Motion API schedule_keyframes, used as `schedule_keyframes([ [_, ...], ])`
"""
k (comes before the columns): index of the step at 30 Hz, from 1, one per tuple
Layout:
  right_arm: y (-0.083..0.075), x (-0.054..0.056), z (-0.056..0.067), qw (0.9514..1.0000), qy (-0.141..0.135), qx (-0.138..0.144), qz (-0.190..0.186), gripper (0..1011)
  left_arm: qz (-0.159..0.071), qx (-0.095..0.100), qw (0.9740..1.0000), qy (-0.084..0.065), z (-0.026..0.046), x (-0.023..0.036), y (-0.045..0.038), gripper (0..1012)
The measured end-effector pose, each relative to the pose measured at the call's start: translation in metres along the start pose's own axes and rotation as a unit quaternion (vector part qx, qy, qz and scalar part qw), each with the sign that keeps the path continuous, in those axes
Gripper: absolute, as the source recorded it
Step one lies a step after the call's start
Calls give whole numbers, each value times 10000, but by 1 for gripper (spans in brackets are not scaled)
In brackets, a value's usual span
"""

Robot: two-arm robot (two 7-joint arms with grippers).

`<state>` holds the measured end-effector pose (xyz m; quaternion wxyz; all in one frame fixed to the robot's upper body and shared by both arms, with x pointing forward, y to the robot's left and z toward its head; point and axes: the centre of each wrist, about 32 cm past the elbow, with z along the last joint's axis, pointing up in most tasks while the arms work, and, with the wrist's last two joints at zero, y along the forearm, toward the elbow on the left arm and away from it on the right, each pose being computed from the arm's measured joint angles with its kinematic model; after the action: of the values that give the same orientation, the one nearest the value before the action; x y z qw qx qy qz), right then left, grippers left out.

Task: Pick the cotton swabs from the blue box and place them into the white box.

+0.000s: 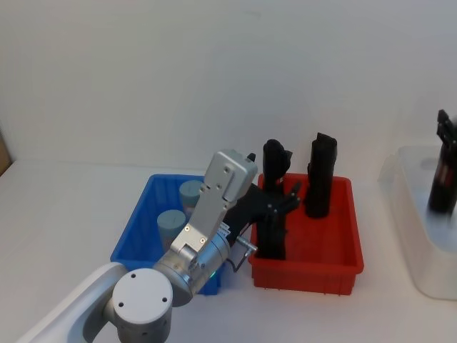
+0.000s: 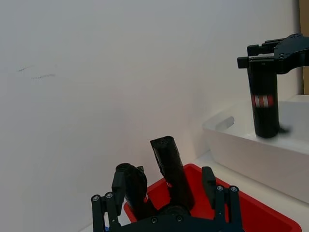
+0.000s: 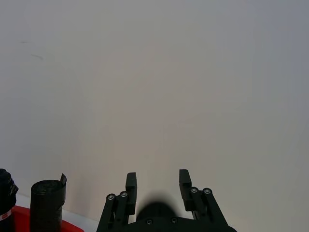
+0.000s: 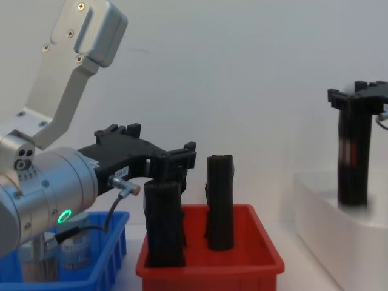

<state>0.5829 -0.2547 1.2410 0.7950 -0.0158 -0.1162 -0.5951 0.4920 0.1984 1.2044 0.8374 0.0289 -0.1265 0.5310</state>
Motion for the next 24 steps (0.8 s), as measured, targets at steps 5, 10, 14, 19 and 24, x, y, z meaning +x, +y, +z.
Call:
schedule_keyframes([
  [5, 8, -4, -8, 10000, 2, -27, 9, 664, 0, 0, 10000, 0, 0, 0, 0, 1000],
  [10, 14, -7, -13, 10000, 4, -48, 16, 810, 0, 0, 10000, 0, 0, 0, 0, 1000],
  [14, 17, -8, -15, 10000, 3, -59, 19, 923, 0, 0, 10000, 0, 0, 0, 0, 999],
  [19, 20, -9, -19, 10000, 2, -70, 24, 1001, 8, 13, 10000, -7, 1, 8, 3, 1000],
  [24, 22, -11, -20, 10000, 1, -76, 29, 1001, 86, 104, 9999, -48, 13, 57, 29, 1000],
])
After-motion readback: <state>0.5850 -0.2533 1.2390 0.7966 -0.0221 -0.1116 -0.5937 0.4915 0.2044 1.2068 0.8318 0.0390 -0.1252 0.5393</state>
